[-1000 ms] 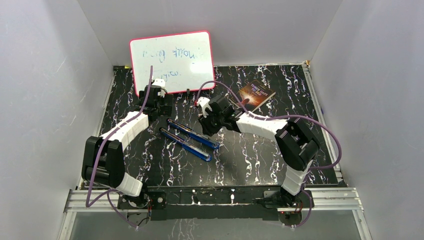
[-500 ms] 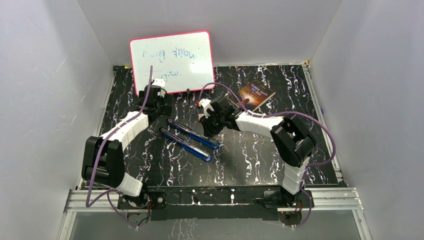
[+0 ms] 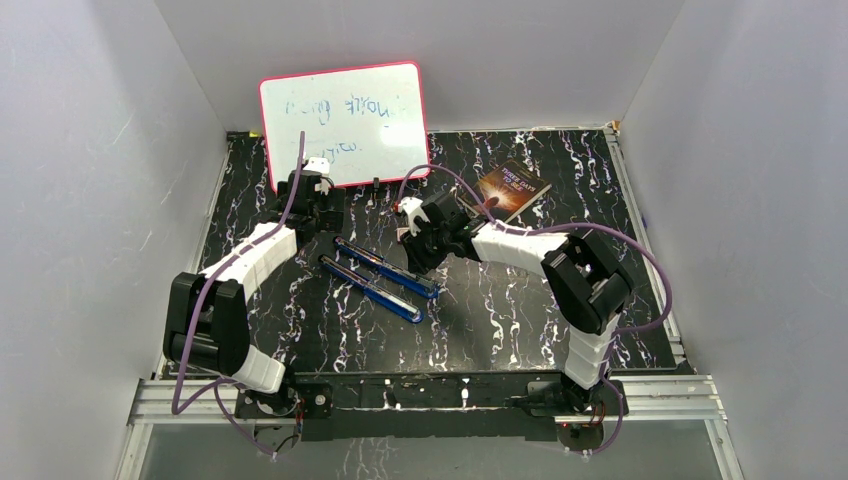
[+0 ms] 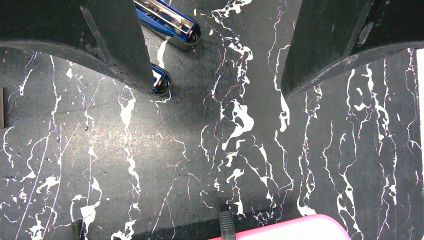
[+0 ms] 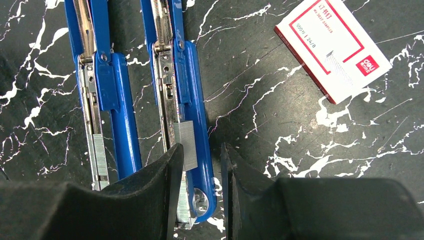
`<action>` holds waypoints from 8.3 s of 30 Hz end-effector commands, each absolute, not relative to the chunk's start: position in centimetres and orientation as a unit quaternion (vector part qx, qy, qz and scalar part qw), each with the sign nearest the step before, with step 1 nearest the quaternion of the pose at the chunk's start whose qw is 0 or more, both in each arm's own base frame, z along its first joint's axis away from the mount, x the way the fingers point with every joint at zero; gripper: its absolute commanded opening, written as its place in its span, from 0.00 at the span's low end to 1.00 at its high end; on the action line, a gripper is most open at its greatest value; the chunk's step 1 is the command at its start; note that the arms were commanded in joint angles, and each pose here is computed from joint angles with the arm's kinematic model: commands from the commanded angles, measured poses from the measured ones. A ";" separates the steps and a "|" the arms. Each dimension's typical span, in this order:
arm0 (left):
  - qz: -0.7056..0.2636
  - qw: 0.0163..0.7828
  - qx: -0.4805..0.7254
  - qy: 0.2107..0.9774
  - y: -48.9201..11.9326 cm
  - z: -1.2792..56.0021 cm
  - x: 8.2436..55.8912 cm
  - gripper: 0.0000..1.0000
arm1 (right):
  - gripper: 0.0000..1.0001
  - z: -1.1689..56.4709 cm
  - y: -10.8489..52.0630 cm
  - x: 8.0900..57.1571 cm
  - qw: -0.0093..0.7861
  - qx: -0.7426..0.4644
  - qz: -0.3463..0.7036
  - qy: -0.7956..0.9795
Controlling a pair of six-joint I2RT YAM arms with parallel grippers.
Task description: Load the staples into the stapler
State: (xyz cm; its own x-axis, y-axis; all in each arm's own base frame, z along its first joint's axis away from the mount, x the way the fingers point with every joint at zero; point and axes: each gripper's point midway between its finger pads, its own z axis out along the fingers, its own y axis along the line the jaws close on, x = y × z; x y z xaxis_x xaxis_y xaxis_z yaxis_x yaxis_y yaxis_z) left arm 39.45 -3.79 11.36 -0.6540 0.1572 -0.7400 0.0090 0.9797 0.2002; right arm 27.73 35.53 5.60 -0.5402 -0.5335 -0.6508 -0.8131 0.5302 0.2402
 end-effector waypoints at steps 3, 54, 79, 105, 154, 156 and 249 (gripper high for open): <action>0.082 0.439 0.038 0.894 -3.8 13.2 39.5 0.98 | 0.42 10.4 36.7 28.6 0.326 -0.402 0.300 0.801; 0.082 0.440 0.039 0.894 -3.7 13.3 39.5 0.98 | 0.22 10.5 36.5 28.0 0.299 -0.384 0.341 0.804; 0.081 0.438 0.040 0.895 -3.8 13.1 39.5 0.98 | 0.23 6.2 27.1 33.5 0.341 -0.274 0.182 0.881; 0.080 0.438 0.040 0.895 -3.8 13.1 39.5 0.98 | 0.45 6.8 28.0 34.6 0.393 -0.296 0.176 0.852; 0.076 0.441 0.039 0.893 -3.9 13.3 39.5 0.98 | 0.38 2.6 30.1 39.3 0.382 -0.306 0.170 0.855; 0.075 0.440 0.039 0.894 -4.0 13.2 39.5 0.98 | 0.41 2.5 29.8 39.0 0.382 -0.309 0.166 0.855; 0.072 0.444 0.040 0.892 -4.1 13.4 39.4 0.98 | 0.00 10.9 37.0 24.8 0.444 -0.421 0.233 0.756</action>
State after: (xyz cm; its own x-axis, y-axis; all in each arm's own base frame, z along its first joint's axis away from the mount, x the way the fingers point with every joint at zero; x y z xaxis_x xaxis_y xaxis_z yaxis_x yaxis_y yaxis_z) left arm 39.34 -4.15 11.44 -0.6473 0.1549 -0.7463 0.0236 0.9827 0.1836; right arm 23.32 35.81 8.72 -0.2739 -0.4572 -0.8461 -0.8551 0.5184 -0.0033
